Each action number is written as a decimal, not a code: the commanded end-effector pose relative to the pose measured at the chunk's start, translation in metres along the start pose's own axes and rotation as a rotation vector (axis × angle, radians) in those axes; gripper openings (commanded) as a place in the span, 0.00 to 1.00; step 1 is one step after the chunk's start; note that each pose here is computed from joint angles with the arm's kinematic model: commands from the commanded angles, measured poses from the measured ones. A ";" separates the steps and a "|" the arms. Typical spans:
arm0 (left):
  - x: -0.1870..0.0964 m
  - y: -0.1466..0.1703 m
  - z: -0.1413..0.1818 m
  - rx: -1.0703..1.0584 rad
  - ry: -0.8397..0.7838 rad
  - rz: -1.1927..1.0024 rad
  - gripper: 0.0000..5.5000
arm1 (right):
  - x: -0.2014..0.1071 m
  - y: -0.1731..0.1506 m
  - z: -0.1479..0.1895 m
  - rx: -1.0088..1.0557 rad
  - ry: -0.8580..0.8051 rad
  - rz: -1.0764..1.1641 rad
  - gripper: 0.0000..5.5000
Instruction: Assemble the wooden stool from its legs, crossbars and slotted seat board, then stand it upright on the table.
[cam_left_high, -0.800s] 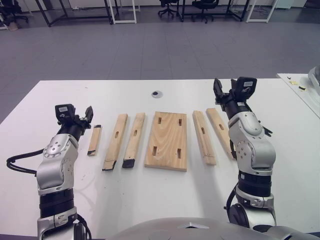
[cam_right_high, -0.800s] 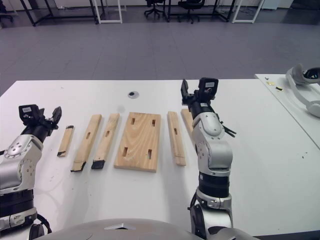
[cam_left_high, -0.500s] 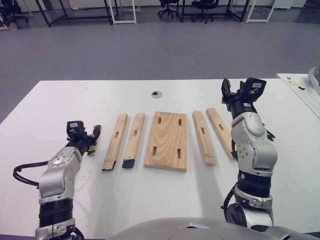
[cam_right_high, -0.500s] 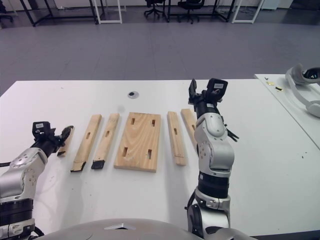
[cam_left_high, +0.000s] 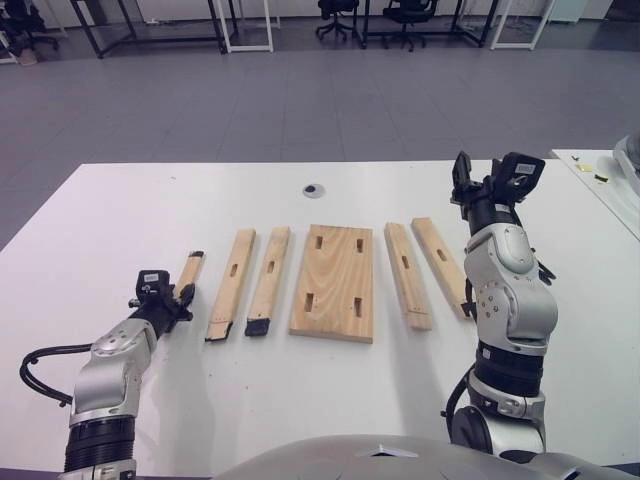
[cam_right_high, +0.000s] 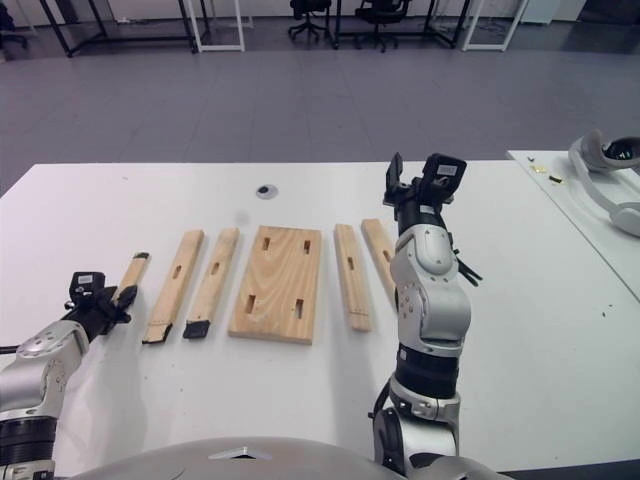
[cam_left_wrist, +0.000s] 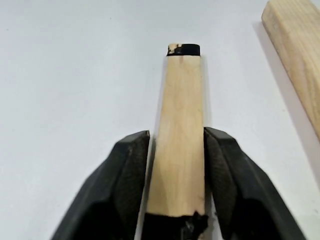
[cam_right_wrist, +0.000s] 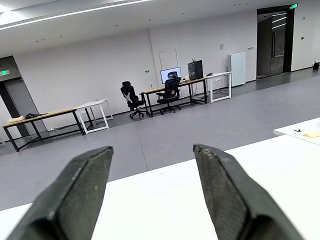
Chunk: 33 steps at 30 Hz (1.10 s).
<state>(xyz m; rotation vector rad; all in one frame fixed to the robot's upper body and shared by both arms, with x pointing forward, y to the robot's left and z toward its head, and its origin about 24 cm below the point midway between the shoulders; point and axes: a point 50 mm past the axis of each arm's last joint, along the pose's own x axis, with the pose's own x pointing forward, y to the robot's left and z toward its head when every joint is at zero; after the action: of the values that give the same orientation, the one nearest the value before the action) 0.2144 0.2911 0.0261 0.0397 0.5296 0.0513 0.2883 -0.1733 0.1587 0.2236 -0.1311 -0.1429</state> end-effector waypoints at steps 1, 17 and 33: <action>-0.001 0.003 -0.023 -0.001 0.105 0.003 0.25 | 0.000 -0.001 0.001 0.028 0.004 -0.013 0.55; -0.010 -0.096 0.170 0.100 -0.676 -0.515 0.24 | -0.011 0.058 0.004 0.300 0.138 0.478 0.55; -0.031 -0.167 0.157 0.205 -0.622 -1.082 0.24 | -0.027 0.080 0.021 0.760 0.242 0.722 0.55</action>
<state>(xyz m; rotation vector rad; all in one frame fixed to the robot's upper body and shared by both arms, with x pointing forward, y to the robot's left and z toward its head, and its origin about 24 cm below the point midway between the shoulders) 0.2772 0.1214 0.1710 -0.0391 -0.1362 -1.0174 0.2680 -0.0983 0.1897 0.9009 -0.0134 0.6560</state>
